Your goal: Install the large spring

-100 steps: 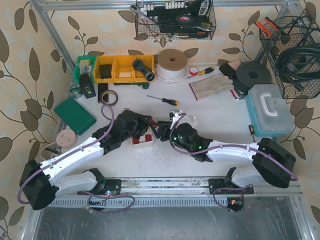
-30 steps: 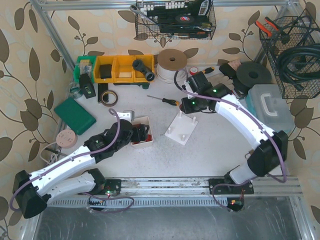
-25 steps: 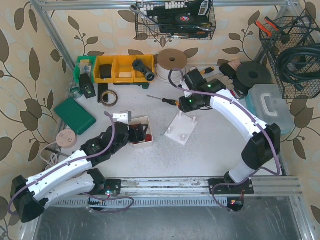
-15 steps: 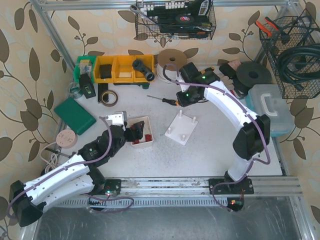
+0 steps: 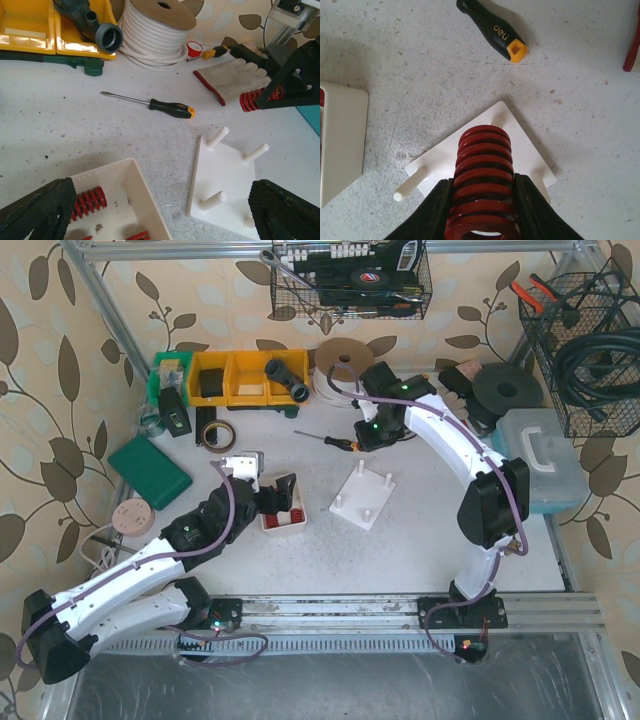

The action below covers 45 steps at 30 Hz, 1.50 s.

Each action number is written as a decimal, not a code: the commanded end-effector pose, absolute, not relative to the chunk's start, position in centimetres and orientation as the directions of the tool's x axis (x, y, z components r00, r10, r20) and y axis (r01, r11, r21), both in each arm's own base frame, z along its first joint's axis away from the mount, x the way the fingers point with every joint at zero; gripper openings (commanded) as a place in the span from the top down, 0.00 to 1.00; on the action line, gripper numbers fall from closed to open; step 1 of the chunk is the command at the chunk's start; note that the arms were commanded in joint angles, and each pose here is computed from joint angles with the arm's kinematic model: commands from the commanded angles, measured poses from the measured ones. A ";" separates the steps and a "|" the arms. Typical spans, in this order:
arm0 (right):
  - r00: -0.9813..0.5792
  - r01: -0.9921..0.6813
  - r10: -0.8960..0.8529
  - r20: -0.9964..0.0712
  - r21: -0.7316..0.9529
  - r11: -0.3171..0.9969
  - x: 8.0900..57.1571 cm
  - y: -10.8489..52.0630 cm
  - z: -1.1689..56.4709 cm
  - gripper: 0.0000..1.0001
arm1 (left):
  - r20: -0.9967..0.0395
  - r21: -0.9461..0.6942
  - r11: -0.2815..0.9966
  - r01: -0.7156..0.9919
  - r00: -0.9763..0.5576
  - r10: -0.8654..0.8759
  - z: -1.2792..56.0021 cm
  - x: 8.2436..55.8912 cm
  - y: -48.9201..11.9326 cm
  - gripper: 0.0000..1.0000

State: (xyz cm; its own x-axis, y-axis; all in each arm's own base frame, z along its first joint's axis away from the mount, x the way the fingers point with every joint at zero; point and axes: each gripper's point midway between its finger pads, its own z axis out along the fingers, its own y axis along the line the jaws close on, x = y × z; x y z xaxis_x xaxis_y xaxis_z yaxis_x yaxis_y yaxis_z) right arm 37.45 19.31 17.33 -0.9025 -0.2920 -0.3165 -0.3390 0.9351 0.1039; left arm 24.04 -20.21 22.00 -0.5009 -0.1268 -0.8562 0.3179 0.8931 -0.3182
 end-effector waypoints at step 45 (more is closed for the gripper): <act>-0.927 -0.346 -0.327 -0.186 0.085 0.934 38.2 18.4 14.9 1.00 | -0.878 -0.337 0.855 0.393 -0.460 -0.135 23.0 24.4 -21.8 0.02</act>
